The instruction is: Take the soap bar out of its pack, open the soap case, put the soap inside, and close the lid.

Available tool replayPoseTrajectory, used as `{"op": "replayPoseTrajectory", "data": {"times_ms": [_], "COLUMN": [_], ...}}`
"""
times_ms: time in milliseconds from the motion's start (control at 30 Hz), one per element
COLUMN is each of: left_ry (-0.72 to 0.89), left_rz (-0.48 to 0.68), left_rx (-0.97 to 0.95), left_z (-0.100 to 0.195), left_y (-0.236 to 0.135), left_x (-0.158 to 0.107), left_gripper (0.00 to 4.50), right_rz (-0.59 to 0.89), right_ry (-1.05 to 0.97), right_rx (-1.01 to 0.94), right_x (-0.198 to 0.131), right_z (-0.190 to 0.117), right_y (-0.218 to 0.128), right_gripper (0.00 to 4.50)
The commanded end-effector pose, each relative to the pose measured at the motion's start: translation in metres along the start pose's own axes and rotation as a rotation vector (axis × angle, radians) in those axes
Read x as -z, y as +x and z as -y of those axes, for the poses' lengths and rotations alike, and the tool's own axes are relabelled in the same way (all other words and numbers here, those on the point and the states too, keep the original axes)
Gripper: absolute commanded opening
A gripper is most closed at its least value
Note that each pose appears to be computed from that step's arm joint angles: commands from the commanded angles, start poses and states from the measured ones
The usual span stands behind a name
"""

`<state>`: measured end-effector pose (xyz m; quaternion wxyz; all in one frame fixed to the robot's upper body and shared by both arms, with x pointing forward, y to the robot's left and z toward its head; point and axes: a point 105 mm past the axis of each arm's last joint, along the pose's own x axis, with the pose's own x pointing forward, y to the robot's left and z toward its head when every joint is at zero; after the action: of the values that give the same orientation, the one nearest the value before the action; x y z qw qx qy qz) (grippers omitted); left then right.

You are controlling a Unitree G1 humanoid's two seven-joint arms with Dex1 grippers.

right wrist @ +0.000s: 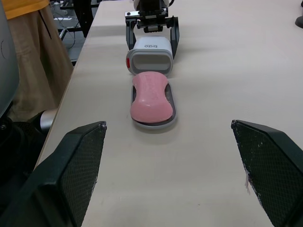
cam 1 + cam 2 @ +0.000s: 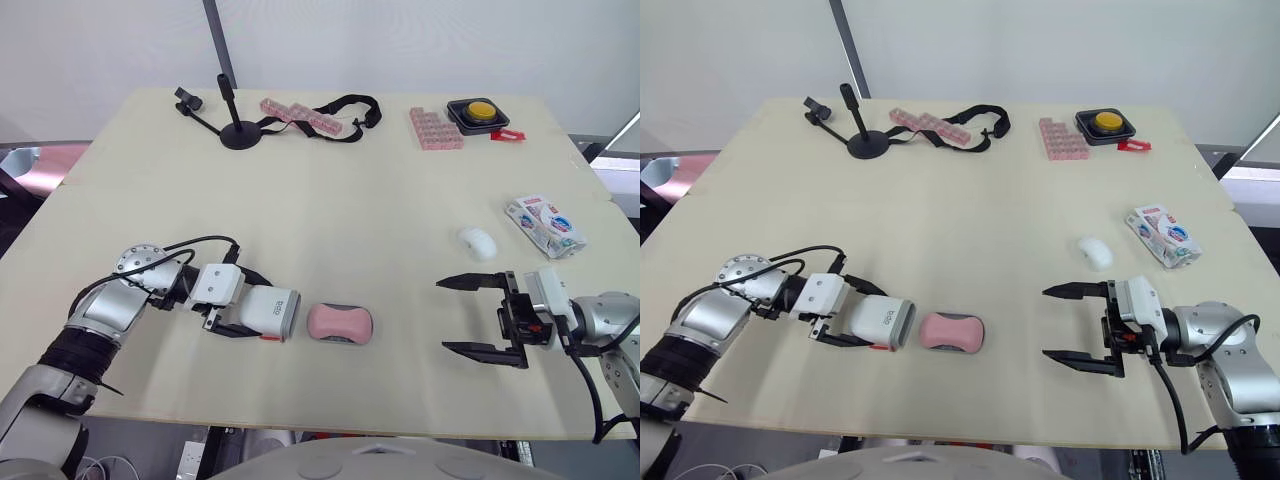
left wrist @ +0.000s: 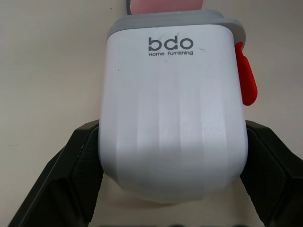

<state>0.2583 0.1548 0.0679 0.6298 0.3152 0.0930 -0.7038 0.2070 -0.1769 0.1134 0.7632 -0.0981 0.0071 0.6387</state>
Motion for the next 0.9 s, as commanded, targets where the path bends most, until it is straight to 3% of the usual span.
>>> {"op": "replayPoseTrajectory", "data": {"times_ms": [33,433,633,900], "left_ry": [0.030,0.044,0.032,0.024], "left_rz": [-0.008,0.039,0.047,0.045], "left_rx": [-0.034,-0.076,-0.073,-0.062], "left_z": [-0.007,-0.006,-0.002,0.001], "left_y": [-0.007,-0.025,-0.024,-0.021], "left_x": [-0.002,-0.010,-0.010,-0.010], "left_gripper": [3.46,3.46,3.46,3.46], "right_rz": [-0.013,-0.146,-0.242,-0.366], "right_ry": [-0.031,-0.043,-0.037,0.006], "right_rx": [-0.021,-0.096,-0.127,-0.087], "right_x": [-0.005,-0.027,-0.025,-0.012], "right_z": [-0.002,-0.005,-0.009,0.009], "right_y": [0.000,0.061,0.094,0.130], "right_gripper": [4.50,4.50,4.50,4.50]}}
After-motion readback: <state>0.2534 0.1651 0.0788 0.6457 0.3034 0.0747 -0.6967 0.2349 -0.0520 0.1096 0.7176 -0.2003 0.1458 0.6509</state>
